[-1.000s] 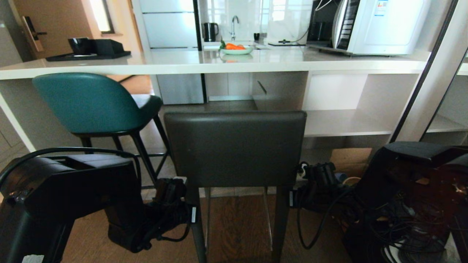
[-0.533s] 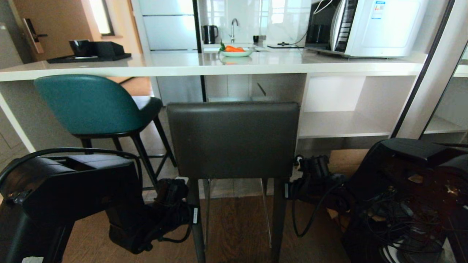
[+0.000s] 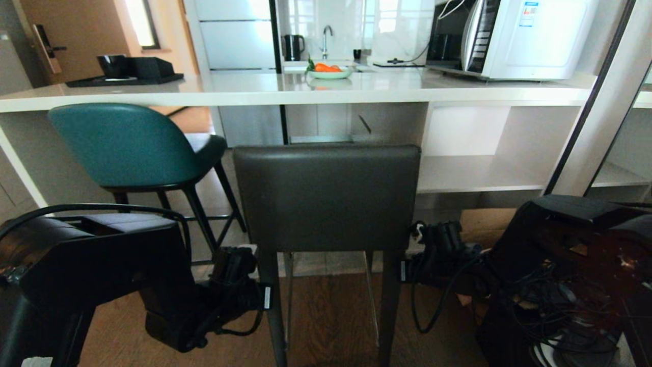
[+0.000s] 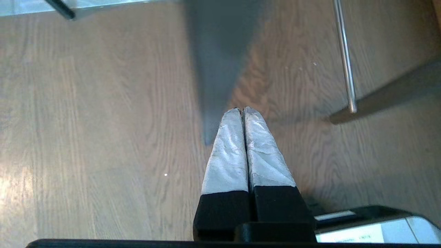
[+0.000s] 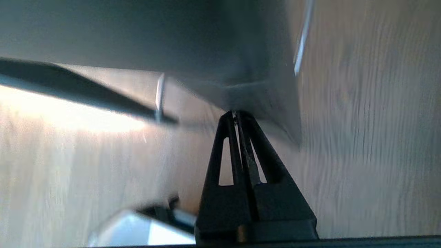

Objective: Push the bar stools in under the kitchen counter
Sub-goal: Push the gray chair back under the dining table

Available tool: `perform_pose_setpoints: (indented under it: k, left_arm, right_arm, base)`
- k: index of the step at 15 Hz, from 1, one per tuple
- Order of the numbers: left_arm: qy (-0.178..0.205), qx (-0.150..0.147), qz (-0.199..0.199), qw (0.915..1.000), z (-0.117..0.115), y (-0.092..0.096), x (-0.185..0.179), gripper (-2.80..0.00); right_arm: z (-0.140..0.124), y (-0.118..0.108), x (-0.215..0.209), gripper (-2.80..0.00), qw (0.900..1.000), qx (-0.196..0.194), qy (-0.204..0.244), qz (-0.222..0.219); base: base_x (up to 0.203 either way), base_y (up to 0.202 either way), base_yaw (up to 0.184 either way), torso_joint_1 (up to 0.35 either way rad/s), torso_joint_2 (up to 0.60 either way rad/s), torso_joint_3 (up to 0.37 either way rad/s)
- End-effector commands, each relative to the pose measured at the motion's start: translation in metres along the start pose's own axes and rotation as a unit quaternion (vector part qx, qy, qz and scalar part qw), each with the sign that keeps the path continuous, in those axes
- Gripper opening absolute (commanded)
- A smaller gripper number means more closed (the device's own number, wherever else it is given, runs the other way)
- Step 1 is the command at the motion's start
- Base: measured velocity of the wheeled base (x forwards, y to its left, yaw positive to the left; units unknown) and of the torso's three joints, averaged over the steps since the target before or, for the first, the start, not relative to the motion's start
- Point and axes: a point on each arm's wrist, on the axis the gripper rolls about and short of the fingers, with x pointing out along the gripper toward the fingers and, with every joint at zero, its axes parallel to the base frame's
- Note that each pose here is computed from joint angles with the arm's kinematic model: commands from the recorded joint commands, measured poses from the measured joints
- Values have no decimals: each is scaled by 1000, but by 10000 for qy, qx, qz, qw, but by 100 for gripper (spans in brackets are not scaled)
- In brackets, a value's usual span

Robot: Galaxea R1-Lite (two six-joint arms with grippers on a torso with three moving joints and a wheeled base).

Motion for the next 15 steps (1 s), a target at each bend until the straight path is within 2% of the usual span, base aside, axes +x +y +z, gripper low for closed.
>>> perform_pose_setpoints:
  k: [1,4,6,12,15]
  left_arm:
    - [-62,-112,120,9998,4,11,-1,-280]
    - [-57,-337,272,9990,7,35,-22,-280]
    - [-91,-386,158,9991,3,40,-30,-280]
    - [-349,-213,-105,9991,-20,27,-41,-280]
    - [-639,-149,-271,9975,-20,23,-76,-280]
  right_arm:
    - [2,-11,-2,-280,9999,84,-51,-125]
    - [5,-10,-17,-280,9998,97,-86,-124]
    - [3,-6,-29,-280,9999,69,-147,-49]
    - [-24,10,-52,-280,9993,-142,-302,166]
    - [-26,14,-79,-280,9990,-150,-354,216]
  base:
    - [0,0,0,0,0,0]
    - [0,0,0,0,0,0]
    - [0,0,0,0,0,0]
    - [0,0,0,0,0,0]
    - [0,0,0,0,0,0]
